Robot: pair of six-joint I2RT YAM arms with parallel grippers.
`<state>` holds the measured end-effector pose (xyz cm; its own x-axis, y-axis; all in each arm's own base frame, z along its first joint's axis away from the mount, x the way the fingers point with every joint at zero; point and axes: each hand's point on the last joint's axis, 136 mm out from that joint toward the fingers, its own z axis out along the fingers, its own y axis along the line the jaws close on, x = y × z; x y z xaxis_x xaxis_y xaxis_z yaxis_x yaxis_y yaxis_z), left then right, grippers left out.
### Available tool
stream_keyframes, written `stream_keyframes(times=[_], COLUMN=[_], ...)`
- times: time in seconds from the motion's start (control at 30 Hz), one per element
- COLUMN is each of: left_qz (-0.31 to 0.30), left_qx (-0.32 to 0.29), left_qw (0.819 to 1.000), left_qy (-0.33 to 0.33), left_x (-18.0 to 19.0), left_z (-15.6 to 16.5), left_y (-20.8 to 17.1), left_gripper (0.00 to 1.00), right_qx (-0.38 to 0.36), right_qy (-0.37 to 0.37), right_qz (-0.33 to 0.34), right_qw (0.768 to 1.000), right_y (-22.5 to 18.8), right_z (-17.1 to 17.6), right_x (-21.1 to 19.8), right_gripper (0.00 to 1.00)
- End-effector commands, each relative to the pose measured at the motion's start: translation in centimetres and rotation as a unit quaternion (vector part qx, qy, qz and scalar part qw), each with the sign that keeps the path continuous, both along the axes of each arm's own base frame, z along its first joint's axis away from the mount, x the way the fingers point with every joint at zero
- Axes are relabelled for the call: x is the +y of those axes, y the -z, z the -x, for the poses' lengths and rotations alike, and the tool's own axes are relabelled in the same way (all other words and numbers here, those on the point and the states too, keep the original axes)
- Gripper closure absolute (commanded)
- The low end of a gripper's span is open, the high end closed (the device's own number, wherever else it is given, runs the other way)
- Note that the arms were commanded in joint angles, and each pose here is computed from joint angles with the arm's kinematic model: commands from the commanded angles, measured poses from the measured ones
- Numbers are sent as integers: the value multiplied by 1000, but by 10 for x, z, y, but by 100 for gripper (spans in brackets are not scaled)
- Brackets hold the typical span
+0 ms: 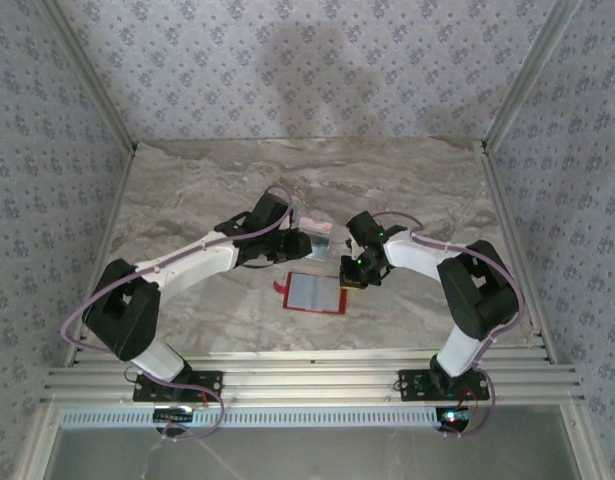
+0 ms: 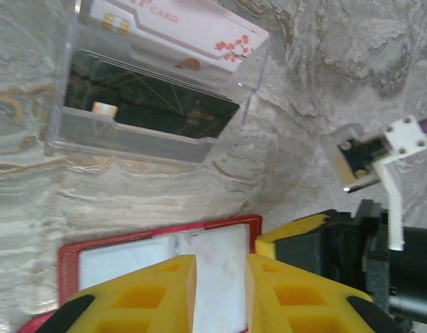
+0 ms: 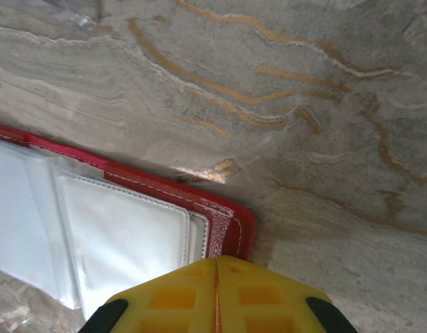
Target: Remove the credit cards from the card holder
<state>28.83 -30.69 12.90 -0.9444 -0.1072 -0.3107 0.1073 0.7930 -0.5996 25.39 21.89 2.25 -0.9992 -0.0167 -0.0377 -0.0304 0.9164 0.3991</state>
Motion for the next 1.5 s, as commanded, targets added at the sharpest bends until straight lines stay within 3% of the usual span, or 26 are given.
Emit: stream_keyframes(times=[0.0, 0.43, 0.83, 1.07, 1.23, 1.47], left_qz=[26, 28, 43, -18, -94, -156], left_qx=[19, 130, 204, 219, 204, 183], left_qw=[999, 990, 974, 971, 970, 967], left_qy=[6, 54, 86, 95, 94, 89], left_x=[-13, -63, -86, -73, -49, -27], left_z=[12, 65, 85, 92, 90, 86], left_y=[1, 58, 88, 105, 111, 110], left_gripper=[77, 92, 93, 91, 91, 89], right_qx=[14, 22, 21, 21, 20, 22], right_qy=[-4, -5, -9, -8, -8, -9], right_qz=[2, 20, 21, 26, 29, 32], right_qw=[1000, 1000, 1000, 999, 999, 999], right_y=[9, 19, 17, 18, 18, 19], right_z=[7, 13, 13, 14, 13, 14], right_x=[0, -4, -3, -5, -6, -7], right_gripper=[91, 91, 91, 91, 91, 91])
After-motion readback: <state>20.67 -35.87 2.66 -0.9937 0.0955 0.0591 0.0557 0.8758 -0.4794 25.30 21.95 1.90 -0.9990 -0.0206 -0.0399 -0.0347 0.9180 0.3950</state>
